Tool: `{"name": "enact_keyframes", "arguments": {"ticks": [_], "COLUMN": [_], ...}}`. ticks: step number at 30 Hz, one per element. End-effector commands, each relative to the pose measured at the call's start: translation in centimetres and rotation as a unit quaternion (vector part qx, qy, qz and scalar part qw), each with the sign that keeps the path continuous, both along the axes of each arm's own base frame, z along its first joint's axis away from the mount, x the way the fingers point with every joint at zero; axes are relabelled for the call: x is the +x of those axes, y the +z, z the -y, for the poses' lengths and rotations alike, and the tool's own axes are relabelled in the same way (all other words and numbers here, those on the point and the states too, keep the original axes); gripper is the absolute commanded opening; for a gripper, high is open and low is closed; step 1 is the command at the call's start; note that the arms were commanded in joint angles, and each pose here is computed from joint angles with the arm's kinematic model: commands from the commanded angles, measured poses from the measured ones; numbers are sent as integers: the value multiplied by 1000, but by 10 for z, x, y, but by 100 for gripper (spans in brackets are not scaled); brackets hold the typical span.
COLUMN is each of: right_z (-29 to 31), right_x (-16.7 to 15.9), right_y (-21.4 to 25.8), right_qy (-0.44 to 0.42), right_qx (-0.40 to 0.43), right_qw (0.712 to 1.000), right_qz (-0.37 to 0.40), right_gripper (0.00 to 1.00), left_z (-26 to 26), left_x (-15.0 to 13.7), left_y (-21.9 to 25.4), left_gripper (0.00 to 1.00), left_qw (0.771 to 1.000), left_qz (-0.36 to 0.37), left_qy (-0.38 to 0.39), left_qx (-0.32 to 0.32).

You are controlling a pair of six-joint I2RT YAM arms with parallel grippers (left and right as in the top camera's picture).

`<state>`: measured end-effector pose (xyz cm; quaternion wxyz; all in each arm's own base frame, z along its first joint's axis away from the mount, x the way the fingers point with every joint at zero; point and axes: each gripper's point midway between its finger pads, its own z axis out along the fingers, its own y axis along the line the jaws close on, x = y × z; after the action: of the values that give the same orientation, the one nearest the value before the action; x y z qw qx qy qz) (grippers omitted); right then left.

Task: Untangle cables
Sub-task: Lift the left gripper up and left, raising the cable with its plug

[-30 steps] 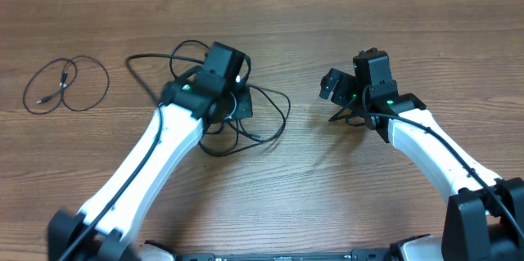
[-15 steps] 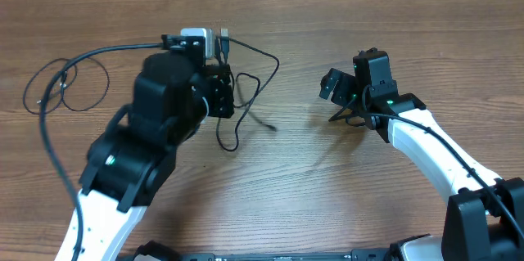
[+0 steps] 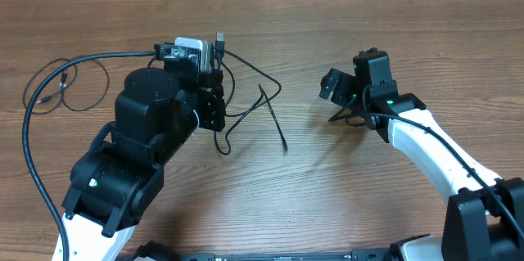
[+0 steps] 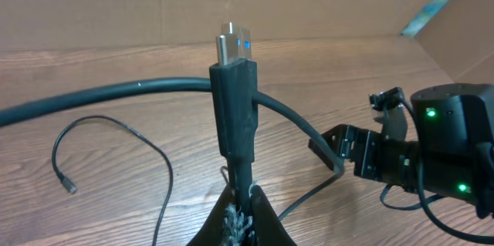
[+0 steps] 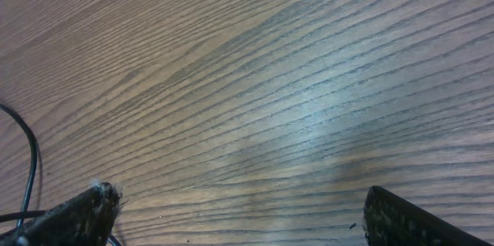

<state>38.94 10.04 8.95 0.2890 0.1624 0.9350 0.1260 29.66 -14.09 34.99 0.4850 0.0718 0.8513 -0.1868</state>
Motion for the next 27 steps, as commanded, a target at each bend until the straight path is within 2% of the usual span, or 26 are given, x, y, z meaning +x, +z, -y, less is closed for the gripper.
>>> {"name": "enact_keyframes", "arguments": {"ticks": [1,6,13,27], "right_z": [0,0,0,0], "right_x": [2,2,2,2], "right_y": [2,2,2,2], "right_qy": [-2,-2,-2,-2], "right_qx": [-2,-2,-2,-2], "right_qw": [1000,1000,1000,1000], "right_qz": [5,5,5,5], "right_gripper": [100,100,100,100], "left_z": [-4,-4,4,20], "left_x": [3,5,22,54], "left_y": [4,-10,-66,-202], "left_gripper": [4,4,4,4], "left_qw": [1000,999,992,948], "left_qz": [8,-16,-104,-280], "left_qy": [5,6,4,-1], "left_qx": [16,29,70,149]}}
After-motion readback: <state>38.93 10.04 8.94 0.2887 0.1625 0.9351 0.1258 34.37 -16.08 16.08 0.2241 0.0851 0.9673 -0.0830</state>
